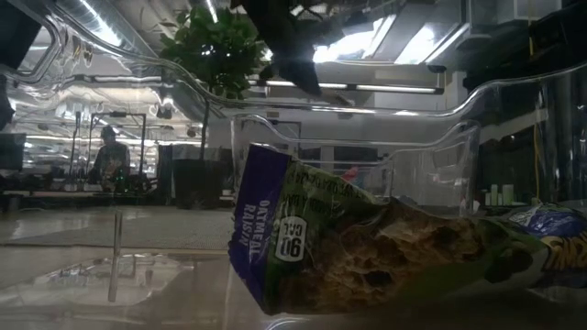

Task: Pick and place Granola Bars by type
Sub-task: Put the orange granola bar into the top transparent bin

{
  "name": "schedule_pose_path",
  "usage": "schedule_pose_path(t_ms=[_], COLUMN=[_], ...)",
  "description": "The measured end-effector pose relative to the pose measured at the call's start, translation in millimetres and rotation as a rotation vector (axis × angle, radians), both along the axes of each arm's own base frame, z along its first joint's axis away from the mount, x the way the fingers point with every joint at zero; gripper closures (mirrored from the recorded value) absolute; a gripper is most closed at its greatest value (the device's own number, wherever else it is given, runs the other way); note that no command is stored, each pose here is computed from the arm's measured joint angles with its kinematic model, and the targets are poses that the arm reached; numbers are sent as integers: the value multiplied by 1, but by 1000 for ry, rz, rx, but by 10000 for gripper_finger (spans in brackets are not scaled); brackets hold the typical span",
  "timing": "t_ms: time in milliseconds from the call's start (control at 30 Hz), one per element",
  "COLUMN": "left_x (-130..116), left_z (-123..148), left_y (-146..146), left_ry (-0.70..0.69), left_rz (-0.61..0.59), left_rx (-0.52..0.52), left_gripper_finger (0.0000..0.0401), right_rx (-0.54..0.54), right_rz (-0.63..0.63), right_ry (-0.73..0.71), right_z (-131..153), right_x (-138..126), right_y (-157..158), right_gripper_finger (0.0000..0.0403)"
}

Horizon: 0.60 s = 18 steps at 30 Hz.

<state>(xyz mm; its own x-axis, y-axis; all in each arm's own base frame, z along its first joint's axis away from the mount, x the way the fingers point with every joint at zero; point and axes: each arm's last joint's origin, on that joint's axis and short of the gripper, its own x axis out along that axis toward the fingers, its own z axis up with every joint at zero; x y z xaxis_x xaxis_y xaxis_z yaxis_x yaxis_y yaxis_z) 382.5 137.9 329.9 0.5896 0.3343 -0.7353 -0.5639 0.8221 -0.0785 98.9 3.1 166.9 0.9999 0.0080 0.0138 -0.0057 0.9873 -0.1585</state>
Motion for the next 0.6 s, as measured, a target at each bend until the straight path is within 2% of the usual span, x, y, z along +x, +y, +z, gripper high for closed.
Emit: schedule_pose_path(t_ms=[600], left_x=[25], left_z=[-69], left_y=[25], left_ry=[175], left_rz=[33], left_rx=[-38], left_gripper_finger=[398], right_rx=[6], right_rz=[0], right_ry=[0], right_z=[0], right_x=[0], right_y=[0], right_gripper_finger=[254])
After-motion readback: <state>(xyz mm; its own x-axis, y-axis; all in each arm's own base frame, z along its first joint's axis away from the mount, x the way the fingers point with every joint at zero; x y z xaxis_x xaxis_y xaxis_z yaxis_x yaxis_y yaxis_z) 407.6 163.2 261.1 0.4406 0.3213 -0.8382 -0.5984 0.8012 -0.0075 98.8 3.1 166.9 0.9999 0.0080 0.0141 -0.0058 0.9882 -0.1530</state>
